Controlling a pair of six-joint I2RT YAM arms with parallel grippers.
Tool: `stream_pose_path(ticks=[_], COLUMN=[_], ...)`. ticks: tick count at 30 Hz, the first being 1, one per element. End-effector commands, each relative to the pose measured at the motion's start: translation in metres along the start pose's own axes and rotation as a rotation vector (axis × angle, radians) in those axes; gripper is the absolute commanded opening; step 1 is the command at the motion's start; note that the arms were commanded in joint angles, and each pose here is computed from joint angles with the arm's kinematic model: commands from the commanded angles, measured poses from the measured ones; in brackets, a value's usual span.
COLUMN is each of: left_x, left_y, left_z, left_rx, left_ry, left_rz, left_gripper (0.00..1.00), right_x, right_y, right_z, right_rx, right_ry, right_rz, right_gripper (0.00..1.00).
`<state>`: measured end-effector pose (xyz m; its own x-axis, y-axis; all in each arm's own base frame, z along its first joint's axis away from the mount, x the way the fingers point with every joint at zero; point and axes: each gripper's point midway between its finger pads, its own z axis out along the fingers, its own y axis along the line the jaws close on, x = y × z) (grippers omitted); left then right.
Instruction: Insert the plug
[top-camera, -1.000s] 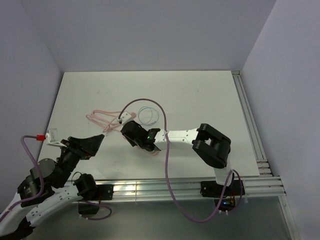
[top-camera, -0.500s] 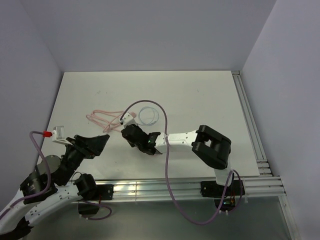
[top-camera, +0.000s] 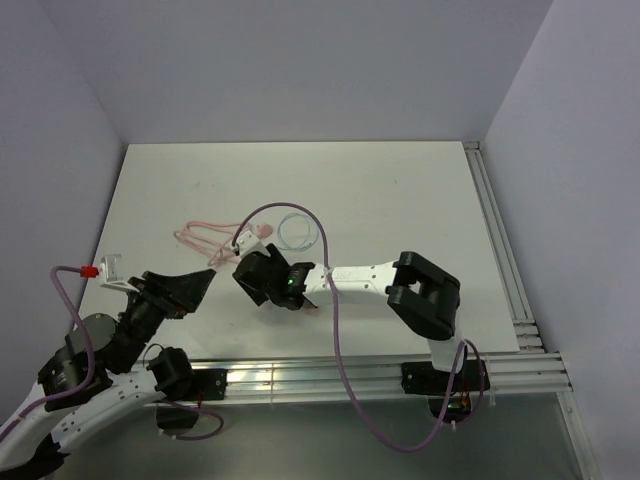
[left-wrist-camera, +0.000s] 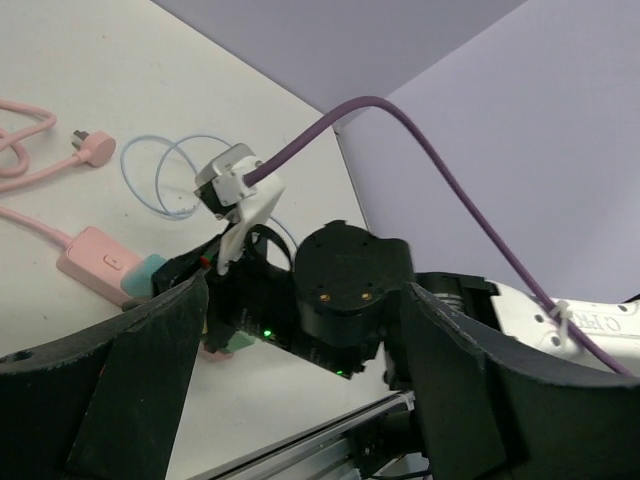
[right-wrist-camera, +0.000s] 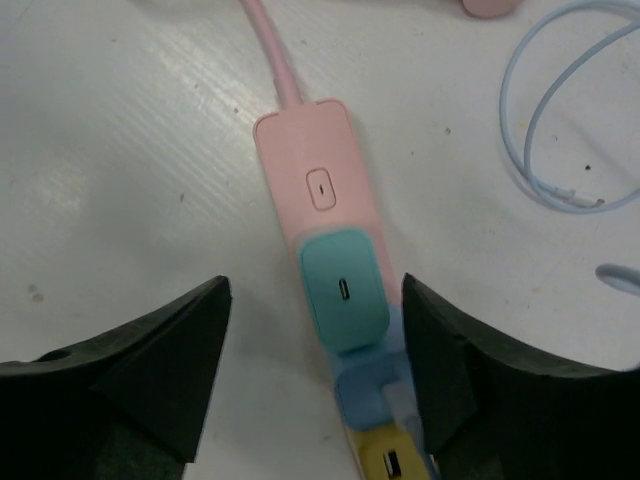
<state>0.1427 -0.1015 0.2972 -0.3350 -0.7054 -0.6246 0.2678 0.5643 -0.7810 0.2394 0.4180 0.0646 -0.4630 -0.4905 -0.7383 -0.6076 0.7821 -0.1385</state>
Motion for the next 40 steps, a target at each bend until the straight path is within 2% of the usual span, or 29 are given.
stream_pose_path(ticks=[1,2,3,4,8,10,12,13,15,16,18,19,20,23,26,28,29,30,33,37,39,40], left_x=[-0.001,0.000,0.002,0.003,0.010,0.014,0.019,0.022,0.025,0.027,0.029,0.032,0.033,0.036,0.036,0.035,0.035,0.035,0.042,0.053,0.053,0.059], left_y=[0.003,0.003,0.004,0.004,0.004,0.005,0.009,0.011,0.017,0.019,0.021,0.022,0.022,0.017,0.013,0.012,0.013,0.014,0.025,0.036,0.025,0.024], left_z=[0.000,0.001,0.002,0.003,0.009,0.012,0.015,0.017,0.018,0.019,0.021,0.022,0.023,0.025,0.026,0.024,0.024,0.023,0.021,0.022,0.022,0.024], left_rx=[-0.012,-0.017,-0.024,-0.028,-0.037,-0.042,-0.062,-0.074,-0.108,-0.118,-0.125,-0.128,-0.123,-0.097,-0.088,-0.096,-0.103,-0.110,-0.137,-0.146,-0.078,-0.053], left_ry=[-0.008,-0.004,0.000,0.003,0.019,0.025,0.032,0.038,0.044,0.047,0.049,0.051,0.053,0.056,0.066,0.071,0.076,0.078,0.085,0.081,0.083,0.094], left_rz=[-0.014,-0.011,-0.007,-0.006,-0.004,-0.011,-0.014,-0.012,-0.022,-0.021,-0.030,-0.027,-0.030,-0.042,-0.048,-0.046,-0.048,-0.053,-0.082,-0.135,-0.159,-0.156], left_gripper=[0.84,0.84,0.84,0.86,0.86,0.87,0.88,0.88,0.88,0.88,0.88,0.88,0.88,0.88,0.88,0.87,0.87,0.87,0.88,0.94,0.97,0.99], right_x=[-0.006,-0.019,-0.024,-0.021,-0.023,-0.006,-0.003,0.015,0.009,0.024,0.004,0.015,0.002,-0.019,-0.043,-0.055,-0.059,-0.057,-0.040,0.025,0.028,0.051], right_y=[-0.007,-0.006,-0.003,0.003,0.017,0.033,0.059,0.065,0.079,0.080,0.083,0.077,0.067,0.046,0.036,0.026,-0.002,-0.014,-0.057,-0.075,-0.074,-0.068], right_z=[-0.048,-0.061,-0.068,-0.075,-0.107,-0.120,-0.150,-0.157,-0.191,-0.198,-0.235,-0.233,-0.245,-0.243,-0.240,-0.237,-0.217,-0.211,-0.188,-0.158,-0.160,-0.154], right_rx=[-0.051,-0.081,-0.111,-0.146,-0.283,-0.393,-0.558,-0.605,-0.692,-0.714,-0.829,-0.824,-0.827,-0.742,-0.735,-0.671,-0.477,-0.405,-0.194,-0.063,-0.112,-0.154], right_ry=[0.072,0.040,0.027,0.029,0.027,0.075,0.065,0.089,0.004,0.009,-0.128,-0.141,-0.227,-0.340,-0.365,-0.373,-0.368,-0.355,-0.331,-0.239,-0.273,-0.253], right_rz=[-0.047,-0.028,-0.022,-0.025,0.025,0.032,0.032,0.017,0.022,0.018,0.052,0.054,0.061,0.082,0.095,0.126,0.244,0.306,0.528,0.638,0.710,0.696], right_gripper=[0.75,0.84,0.85,0.99,1.00,1.00,1.00,1.00,1.00,1.00,1.00,1.00,1.00,1.00,1.00,1.00,1.00,1.00,1.00,1.00,1.00,1.00])
